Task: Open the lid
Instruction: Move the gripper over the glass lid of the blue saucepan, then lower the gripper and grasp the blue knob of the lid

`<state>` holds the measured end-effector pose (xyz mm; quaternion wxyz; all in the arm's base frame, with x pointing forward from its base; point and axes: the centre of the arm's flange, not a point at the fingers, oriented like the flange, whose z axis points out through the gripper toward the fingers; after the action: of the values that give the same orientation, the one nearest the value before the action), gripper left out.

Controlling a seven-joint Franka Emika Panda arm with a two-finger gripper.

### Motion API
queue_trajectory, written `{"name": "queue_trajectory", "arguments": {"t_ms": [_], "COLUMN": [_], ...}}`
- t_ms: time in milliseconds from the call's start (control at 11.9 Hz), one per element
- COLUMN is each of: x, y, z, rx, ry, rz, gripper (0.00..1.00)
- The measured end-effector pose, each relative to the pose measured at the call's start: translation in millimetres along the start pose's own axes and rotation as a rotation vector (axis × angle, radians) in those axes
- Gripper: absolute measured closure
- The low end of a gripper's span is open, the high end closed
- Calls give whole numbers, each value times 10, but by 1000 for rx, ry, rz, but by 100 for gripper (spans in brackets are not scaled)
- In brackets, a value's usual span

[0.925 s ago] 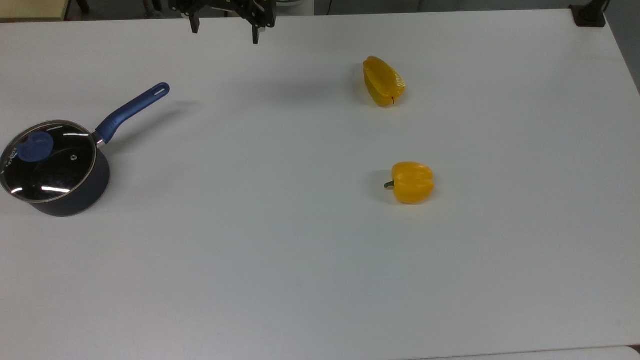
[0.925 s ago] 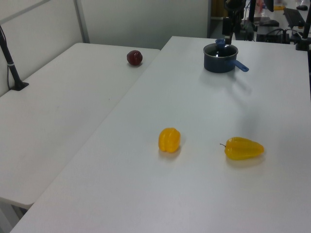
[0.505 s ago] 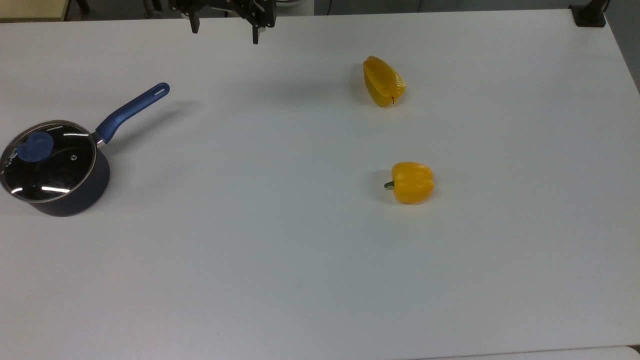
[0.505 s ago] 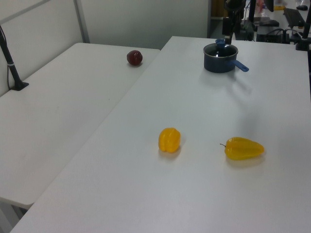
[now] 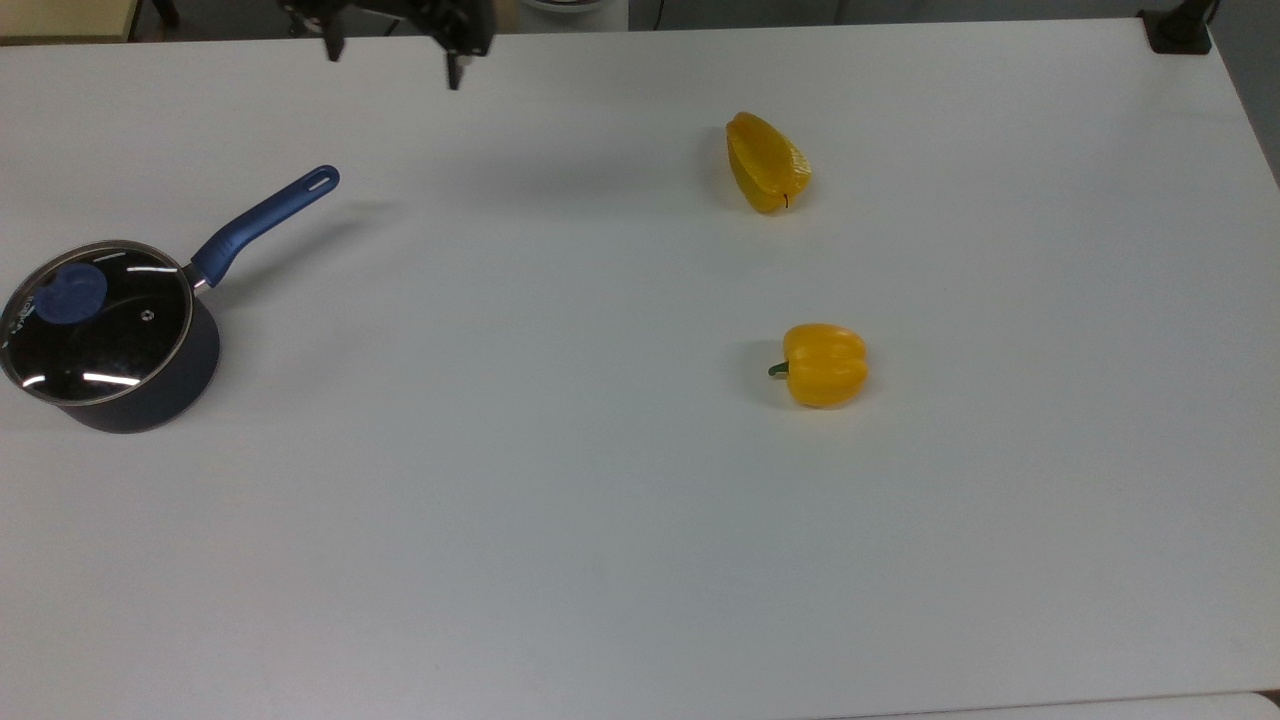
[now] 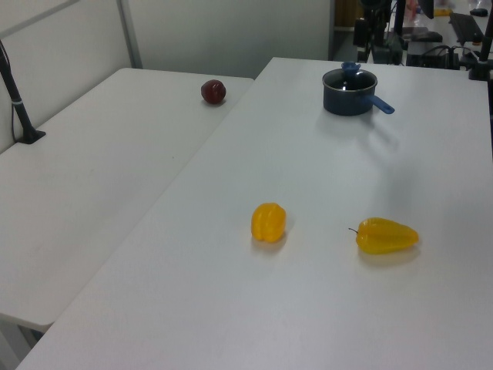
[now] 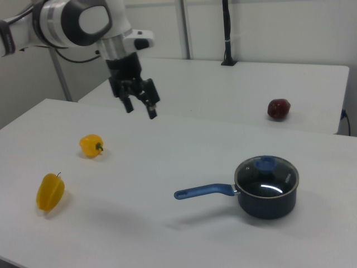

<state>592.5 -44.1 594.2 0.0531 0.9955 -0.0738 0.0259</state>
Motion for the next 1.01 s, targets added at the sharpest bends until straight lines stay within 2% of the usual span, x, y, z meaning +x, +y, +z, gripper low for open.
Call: {"name": "queue_trajectory", "arguments": {"t_ms": [168, 420, 757, 1009], "x": [86, 282, 591, 724], "y": [399, 1240, 2068, 2367], "z": [-13, 140, 799, 1262], "rx": [0, -15, -46, -56], "ry": [56, 179, 308, 359], "rz": [67, 202, 314, 352], "gripper": [0, 0, 0, 0]}}
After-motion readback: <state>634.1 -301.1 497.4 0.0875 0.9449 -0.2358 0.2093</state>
